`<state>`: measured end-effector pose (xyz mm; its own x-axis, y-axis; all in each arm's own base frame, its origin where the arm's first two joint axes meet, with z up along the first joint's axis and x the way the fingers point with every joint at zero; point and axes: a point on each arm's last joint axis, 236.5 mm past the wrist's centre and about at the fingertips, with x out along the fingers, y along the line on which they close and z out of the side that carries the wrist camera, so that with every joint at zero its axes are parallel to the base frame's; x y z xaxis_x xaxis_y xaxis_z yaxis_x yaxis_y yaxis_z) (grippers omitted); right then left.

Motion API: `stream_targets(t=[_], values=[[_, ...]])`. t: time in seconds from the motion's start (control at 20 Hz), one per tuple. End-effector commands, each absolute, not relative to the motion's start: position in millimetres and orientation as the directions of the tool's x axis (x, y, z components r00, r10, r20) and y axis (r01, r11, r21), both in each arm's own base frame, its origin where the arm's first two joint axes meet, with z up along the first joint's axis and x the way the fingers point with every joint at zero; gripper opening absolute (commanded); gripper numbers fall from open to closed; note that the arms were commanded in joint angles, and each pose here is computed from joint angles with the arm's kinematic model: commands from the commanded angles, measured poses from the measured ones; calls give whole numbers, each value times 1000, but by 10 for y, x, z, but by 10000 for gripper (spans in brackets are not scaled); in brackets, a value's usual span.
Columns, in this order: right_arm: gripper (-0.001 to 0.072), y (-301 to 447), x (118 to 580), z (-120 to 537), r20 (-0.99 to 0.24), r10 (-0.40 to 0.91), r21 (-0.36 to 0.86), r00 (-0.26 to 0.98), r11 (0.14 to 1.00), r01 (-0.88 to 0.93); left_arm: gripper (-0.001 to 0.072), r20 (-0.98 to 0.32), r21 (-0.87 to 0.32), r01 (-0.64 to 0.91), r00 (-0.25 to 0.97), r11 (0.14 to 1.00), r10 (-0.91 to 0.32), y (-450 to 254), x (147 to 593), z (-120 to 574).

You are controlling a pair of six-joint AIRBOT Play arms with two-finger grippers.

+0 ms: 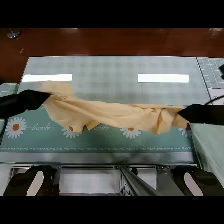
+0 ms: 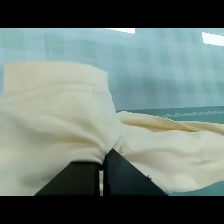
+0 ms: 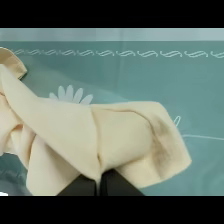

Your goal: Fold the shirts.

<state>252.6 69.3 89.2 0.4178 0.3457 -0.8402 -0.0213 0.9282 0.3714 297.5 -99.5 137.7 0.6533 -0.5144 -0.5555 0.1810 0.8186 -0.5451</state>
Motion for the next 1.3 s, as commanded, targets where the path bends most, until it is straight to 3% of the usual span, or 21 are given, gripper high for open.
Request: stream_targets(t=[0.0,0.25,0.3,0.35,0.4,0.55,0.65,0.75,0.85,1.0,1.1,1.25], values=[[25,561,3118,282,-843,309,383,440,919,89,22,-562,-548,132,673,826,-480,-1066,3586,970],[25,552,3986,-213,-861,340,429,377,885,180,25,-625,-571,79,604,817,-495,-1325,4372,456],[31,551,4171,-205,-860,347,435,375,883,179,102,-619,-588,72,601,806,-505,-1357,4513,450],[268,542,4307,-176,-857,362,450,366,873,188,435,-617,-594,79,594,800,-517,-1390,4631,463],[633,531,4389,-127,-854,388,469,345,863,190,692,-622,-599,91,572,795,-534,-1414,4693,477],[618,48,4372,179,-877,378,443,297,876,192,700,-734,-532,85,450,842,-509,-1011,4568,502],[617,-574,4069,254,-921,287,354,264,899,259,700,-831,-458,-29,369,889,-416,-426,4281,367],[616,-1047,3581,108,-953,228,289,197,877,383,700,-859,-460,-139,321,877,-400,-45,3960,220],[616,-920,3313,-133,-920,319,390,227,796,463,700,-850,-514,-254,280,819,-447,-1,3583,-56],[616,-259,3132,-416,-828,481,560,288,730,392,700,-774,-632,-345,255,693,-579,-429,3113,-500],[616,70,2974,-567,-807,538,590,243,721,364,700,-719,-692,-388,303,609,-625,-658,3044,-688],[615,314,2899,-678,-818,544,575,188,754,318,699,-679,-734,-357,364,577,-638,-920,3109,-791]])
